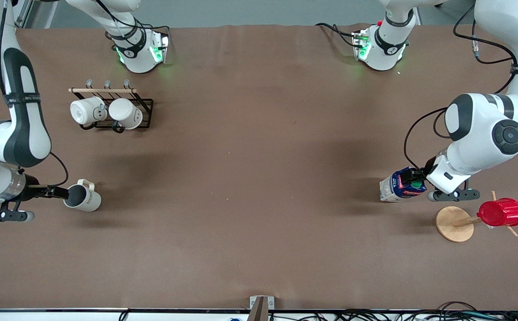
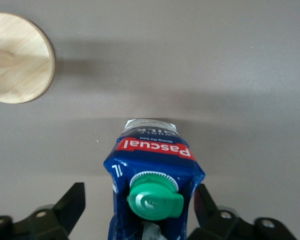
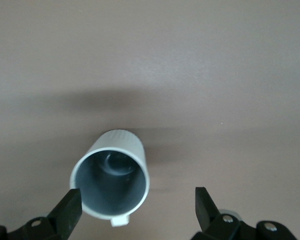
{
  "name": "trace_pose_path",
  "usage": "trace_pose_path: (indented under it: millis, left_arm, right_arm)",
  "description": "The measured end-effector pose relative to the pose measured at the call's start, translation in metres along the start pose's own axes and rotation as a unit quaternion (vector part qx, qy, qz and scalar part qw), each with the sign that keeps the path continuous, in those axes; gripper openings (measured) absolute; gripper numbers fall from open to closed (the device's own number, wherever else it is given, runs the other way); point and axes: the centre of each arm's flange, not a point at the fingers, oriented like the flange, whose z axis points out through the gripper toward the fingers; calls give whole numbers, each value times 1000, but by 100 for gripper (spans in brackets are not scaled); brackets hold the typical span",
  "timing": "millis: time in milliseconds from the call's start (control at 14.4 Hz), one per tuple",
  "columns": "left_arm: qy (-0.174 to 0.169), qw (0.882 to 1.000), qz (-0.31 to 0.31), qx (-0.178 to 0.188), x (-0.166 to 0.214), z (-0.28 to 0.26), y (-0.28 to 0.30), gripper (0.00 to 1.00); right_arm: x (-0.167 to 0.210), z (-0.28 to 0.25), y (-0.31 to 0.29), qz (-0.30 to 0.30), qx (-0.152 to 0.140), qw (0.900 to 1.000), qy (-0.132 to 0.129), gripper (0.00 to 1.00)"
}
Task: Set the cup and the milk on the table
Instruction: 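Grasp the milk carton with the left gripper while the right gripper grasps the mug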
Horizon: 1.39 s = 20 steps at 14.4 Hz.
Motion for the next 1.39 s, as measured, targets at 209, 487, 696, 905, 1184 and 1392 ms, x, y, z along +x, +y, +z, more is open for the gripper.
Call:
trace_pose_path:
  millis: [209, 487, 696, 905, 1184, 1392]
  left_arm:
    - [1, 1000, 2, -1, 0, 1, 2, 76]
    - [2, 1000, 5, -3, 0, 0, 10, 51]
    - [2, 1000, 7, -3, 0, 0, 12, 42]
    - [2, 1000, 9, -3, 0, -1, 15, 41]
    - [4, 1000, 17, -5, 0, -2, 25, 41]
    - [5, 1000, 13, -12, -3, -5, 50, 41]
  right_arm:
    - [4, 38, 9, 5, -1, 1000, -2, 100]
    - [2, 63, 4, 3, 3, 1000, -17, 98]
    - [-4, 74, 1, 5, 9, 1000, -28, 96]
    - [-8, 79, 0, 5, 10, 999, -34, 88]
    - [-8, 80, -3, 3, 12, 999, -35, 63]
    - [-8, 80, -3, 3, 12, 999, -35, 43]
